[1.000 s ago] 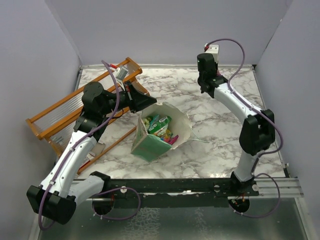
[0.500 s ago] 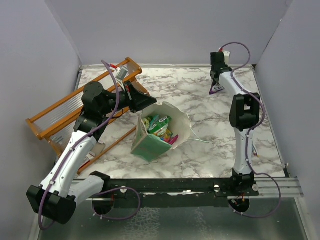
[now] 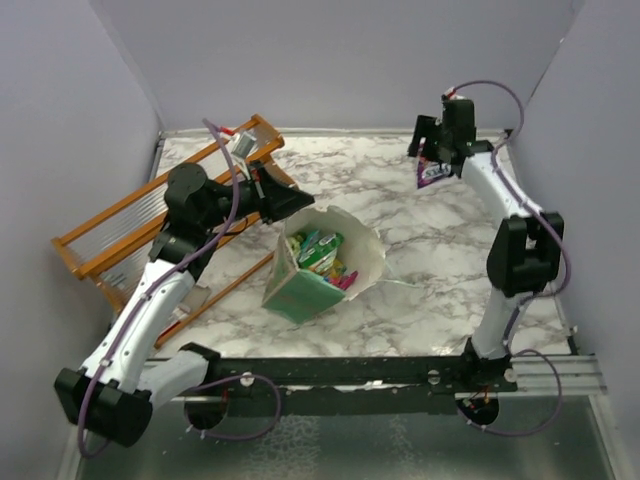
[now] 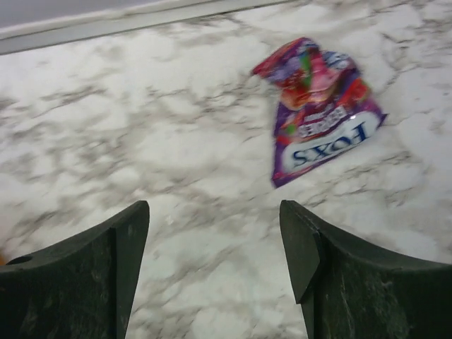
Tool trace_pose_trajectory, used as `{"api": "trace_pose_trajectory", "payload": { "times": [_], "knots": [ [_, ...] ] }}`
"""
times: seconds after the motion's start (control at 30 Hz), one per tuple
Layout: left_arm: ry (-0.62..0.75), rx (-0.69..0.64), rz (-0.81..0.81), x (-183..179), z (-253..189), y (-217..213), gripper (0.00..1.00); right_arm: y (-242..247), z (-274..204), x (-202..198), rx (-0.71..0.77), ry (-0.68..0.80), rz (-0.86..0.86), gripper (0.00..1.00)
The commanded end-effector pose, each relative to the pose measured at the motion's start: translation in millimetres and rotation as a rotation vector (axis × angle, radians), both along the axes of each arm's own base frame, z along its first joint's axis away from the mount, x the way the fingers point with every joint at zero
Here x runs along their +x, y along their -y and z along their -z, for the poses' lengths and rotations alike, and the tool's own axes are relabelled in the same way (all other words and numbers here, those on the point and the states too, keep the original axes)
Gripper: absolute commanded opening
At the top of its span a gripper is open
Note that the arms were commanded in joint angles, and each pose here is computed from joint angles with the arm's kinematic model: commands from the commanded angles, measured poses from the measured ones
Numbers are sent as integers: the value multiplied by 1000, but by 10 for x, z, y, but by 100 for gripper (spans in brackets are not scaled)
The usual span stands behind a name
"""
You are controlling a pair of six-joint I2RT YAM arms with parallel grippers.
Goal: Take the snacks out of the paper bag
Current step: Place the snack at the center of the board, then adjust the paper bag at the center of the board.
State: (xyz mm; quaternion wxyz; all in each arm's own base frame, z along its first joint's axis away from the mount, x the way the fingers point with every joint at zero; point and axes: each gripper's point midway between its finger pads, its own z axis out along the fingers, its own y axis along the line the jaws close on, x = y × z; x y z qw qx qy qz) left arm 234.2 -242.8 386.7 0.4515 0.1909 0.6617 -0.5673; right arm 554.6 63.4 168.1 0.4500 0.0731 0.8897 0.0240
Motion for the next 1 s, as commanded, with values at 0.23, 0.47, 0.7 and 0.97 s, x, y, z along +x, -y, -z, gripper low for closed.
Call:
{"api": "trace_pose_trajectory", "payload": {
  "times": [0.23, 0.47, 0.7, 0.97],
  "knots": [
    [138, -69, 71, -184, -354, 6, 0, -1196, -1066, -1604, 508, 261, -700, 74],
    [149, -83, 78, -160, -382, 25, 0, -1716, -1361, -2484, 452, 360, -1008, 72],
    [170, -84, 98, -136, -420, 55, 0, -1880, -1508, -3116, 348, 400, -1143, 63],
    [229, -109, 142, -166, -559, 83, 0, -2167, -1257, -3345, 217, 339, -1183, 44]
  ]
}}
